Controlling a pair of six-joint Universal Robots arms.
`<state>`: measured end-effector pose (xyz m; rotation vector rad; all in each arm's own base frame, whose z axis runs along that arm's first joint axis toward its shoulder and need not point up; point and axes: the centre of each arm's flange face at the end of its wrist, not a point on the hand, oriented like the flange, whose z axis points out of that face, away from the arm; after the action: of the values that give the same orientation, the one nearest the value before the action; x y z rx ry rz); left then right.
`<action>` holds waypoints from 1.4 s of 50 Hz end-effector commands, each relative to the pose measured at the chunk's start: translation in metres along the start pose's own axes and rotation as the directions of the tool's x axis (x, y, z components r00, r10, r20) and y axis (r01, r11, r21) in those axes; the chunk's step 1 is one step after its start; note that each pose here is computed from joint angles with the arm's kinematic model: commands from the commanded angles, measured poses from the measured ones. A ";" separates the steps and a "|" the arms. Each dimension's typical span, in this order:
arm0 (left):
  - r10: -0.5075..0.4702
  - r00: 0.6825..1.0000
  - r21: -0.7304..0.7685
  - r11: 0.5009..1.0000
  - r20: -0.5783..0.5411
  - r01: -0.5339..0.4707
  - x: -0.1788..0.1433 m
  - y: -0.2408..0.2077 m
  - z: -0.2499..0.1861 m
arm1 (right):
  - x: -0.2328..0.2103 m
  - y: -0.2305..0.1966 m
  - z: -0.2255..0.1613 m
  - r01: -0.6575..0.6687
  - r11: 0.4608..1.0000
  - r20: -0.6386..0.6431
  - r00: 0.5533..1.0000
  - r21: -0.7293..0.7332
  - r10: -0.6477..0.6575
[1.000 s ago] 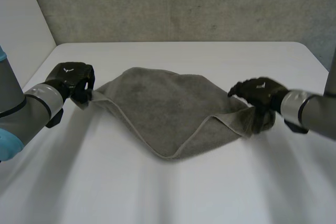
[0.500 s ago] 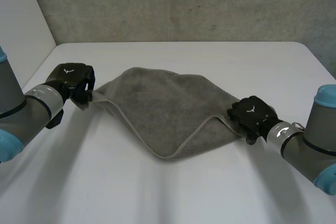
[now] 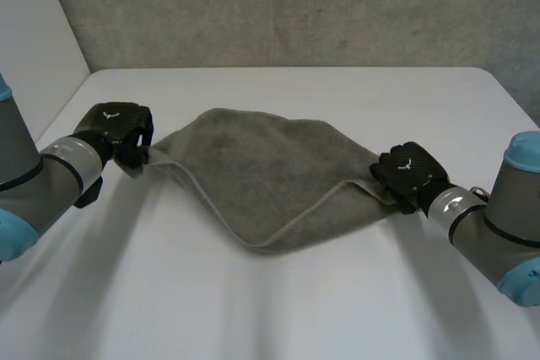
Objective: Fold the towel.
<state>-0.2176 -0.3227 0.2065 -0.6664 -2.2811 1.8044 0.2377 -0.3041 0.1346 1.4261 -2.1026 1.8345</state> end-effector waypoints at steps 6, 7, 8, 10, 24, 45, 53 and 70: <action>-0.001 1.000 -0.001 1.000 -0.002 0.001 0.001 0.000 0.000 | 0.002 -0.008 -0.006 -0.003 1.000 -0.010 1.000 0.014 0.003; -0.001 1.000 -0.001 1.000 -0.002 0.001 0.001 0.000 0.000 | 0.002 -0.008 -0.006 -0.003 1.000 -0.010 1.000 0.014 0.003; -0.001 1.000 -0.001 1.000 -0.002 0.001 0.001 0.000 0.000 | 0.001 -0.007 -0.006 -0.003 1.000 -0.007 1.000 0.012 0.003; -0.001 1.000 -0.001 1.000 -0.002 0.001 0.001 0.000 0.000 | 0.000 -0.007 -0.006 -0.003 1.000 -0.005 1.000 0.013 0.003; -0.004 1.000 -0.002 1.000 0.003 0.004 -0.001 0.000 0.000 | 0.008 -0.017 -0.007 -0.027 0.999 -0.030 0.999 0.042 0.029; -0.081 0.996 0.165 0.983 0.034 0.075 -0.003 -0.077 -0.080 | 0.092 -0.140 -0.106 -0.250 0.968 0.000 0.968 0.028 0.250; -0.112 0.993 0.069 0.992 0.026 0.110 0.003 -0.060 -0.095 | 0.095 -0.127 -0.104 -0.177 0.978 0.089 0.978 -0.110 0.187; -0.100 0.991 0.183 0.980 0.084 0.083 -0.041 -0.099 -0.016 | 0.144 -0.190 -0.030 0.070 0.942 -0.157 0.987 0.329 -0.018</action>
<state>-0.1899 -0.2964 0.2828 -0.4501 -2.2627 1.8576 0.2205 -0.3214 0.3365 1.3595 -2.0951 1.9681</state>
